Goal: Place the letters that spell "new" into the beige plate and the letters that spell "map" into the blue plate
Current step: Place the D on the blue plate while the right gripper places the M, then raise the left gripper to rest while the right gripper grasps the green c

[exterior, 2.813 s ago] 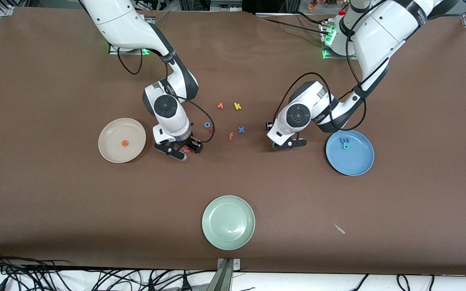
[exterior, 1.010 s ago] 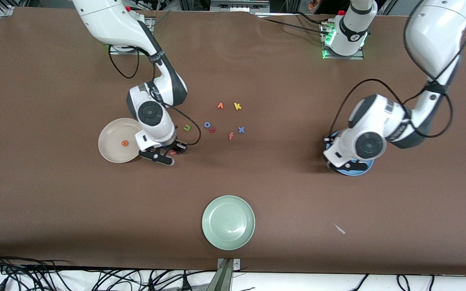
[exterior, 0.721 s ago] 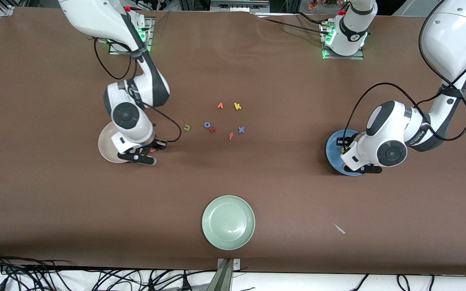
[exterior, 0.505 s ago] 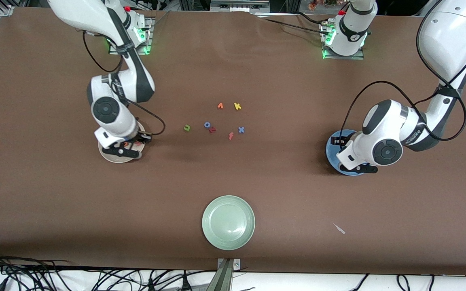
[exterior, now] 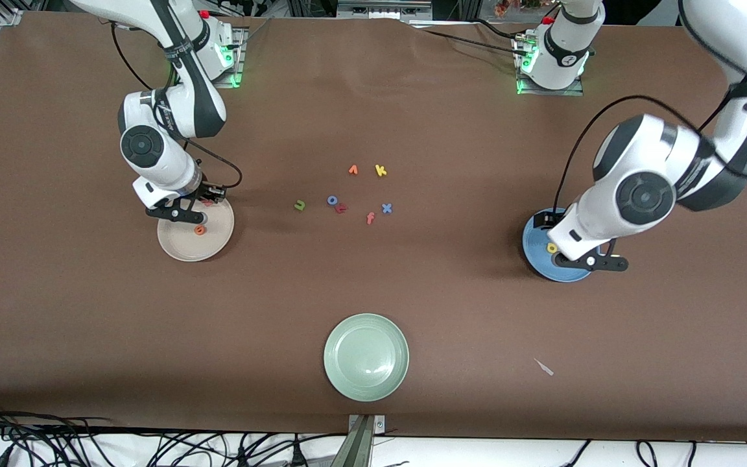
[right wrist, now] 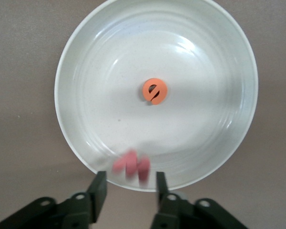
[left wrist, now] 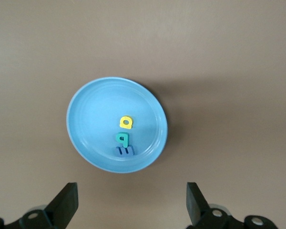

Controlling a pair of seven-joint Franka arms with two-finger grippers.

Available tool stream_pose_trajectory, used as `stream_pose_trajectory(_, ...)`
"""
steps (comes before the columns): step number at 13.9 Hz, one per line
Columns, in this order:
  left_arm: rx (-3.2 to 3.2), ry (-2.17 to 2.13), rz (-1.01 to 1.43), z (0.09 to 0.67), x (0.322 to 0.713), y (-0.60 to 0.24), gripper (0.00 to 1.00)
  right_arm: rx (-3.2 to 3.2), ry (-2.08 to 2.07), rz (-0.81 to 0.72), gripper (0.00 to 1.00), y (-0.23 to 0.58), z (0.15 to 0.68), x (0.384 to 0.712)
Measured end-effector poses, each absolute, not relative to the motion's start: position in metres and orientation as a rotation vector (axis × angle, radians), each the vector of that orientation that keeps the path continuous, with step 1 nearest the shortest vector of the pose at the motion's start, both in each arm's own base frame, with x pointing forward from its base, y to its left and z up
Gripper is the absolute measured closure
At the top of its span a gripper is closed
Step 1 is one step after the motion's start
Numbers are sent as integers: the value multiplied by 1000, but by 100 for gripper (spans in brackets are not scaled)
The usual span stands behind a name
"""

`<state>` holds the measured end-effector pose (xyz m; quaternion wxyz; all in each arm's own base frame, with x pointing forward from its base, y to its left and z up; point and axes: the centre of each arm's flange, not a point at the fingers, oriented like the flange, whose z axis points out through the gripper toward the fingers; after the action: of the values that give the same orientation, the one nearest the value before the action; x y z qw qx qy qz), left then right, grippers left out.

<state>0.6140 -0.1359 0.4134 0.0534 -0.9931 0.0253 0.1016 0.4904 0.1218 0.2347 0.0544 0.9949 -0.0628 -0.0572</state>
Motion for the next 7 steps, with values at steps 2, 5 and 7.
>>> stream_pose_trajectory(2,-3050,70,286,477,617,-128,0,3024,-190,-164,41,122,234,490)
stream_pose_trajectory(5,-3115,117,209,537,620,-102,0,3027,-196,-158,40,126,234,490)
stream_pose_trajectory(7,-3178,0,166,568,613,-77,0,3030,-227,-148,39,147,233,485)
